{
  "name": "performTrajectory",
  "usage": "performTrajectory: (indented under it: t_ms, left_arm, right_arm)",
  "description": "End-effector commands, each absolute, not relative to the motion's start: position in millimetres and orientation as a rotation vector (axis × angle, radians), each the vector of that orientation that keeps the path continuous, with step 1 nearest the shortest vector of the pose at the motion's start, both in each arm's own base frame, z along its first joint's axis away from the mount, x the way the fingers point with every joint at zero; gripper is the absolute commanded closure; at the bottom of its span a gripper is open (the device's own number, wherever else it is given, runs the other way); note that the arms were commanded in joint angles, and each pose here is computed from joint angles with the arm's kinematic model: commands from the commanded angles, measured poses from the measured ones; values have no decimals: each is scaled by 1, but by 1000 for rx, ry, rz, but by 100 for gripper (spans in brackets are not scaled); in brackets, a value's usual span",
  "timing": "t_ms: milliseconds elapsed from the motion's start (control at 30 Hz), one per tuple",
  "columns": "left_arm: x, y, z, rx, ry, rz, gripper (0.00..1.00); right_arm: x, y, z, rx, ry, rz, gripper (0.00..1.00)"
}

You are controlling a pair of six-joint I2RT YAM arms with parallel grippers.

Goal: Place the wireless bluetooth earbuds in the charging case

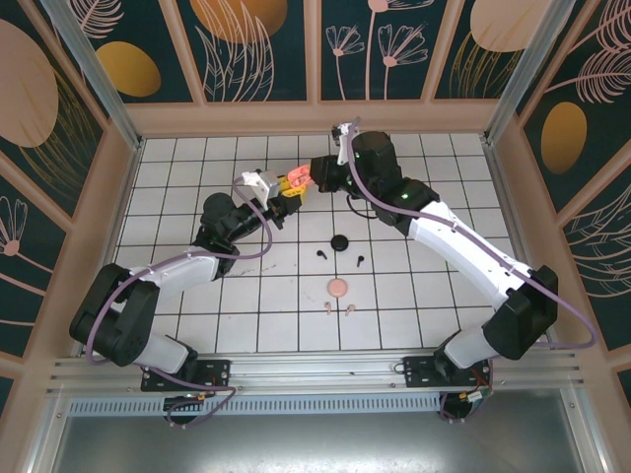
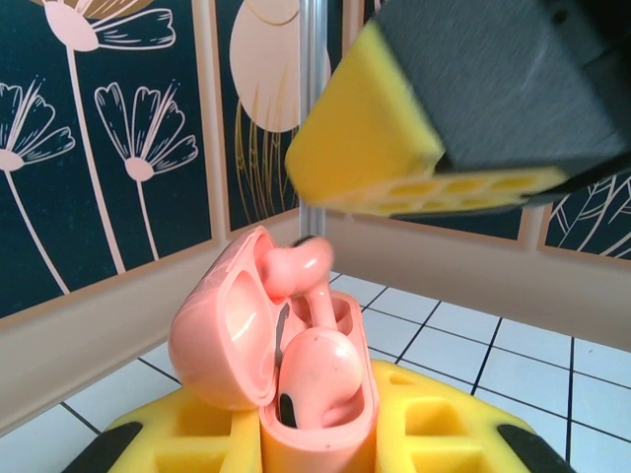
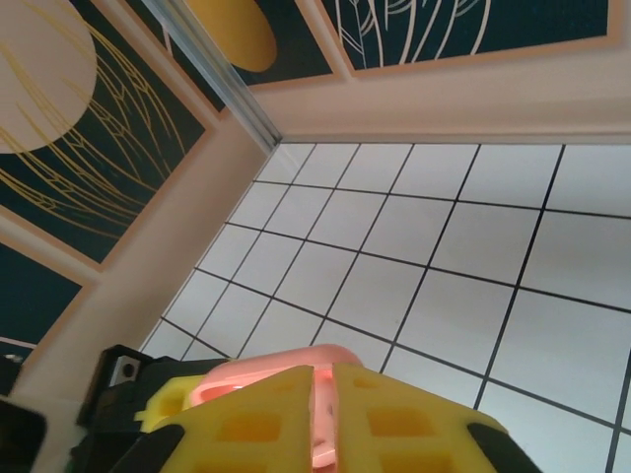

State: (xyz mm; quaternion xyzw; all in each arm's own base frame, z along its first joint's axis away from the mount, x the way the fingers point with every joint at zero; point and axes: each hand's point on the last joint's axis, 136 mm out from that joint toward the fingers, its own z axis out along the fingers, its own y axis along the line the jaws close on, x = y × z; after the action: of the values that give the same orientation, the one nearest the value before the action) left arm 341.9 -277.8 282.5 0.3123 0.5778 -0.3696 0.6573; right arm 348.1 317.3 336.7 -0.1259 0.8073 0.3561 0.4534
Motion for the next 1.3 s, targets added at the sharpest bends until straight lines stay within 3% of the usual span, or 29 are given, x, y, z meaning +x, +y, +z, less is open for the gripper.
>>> performTrajectory:
  t_ms: [0, 133, 233, 1267]
  left_arm:
    - [341, -281, 294, 720, 1259, -838, 100]
    - [341, -282, 296, 721, 1253, -840, 100]
    - [341, -282, 296, 722, 1249, -845, 100]
    - [338, -283, 303, 723, 1228, -856, 100]
  right_arm:
    - [342, 313, 359, -291, 1943, 903, 77]
    - [343, 311, 357, -272, 1959, 905, 56]
    - [344, 311, 350, -264, 1981, 906, 52]
    - [356, 323, 309, -251, 2094, 931, 59]
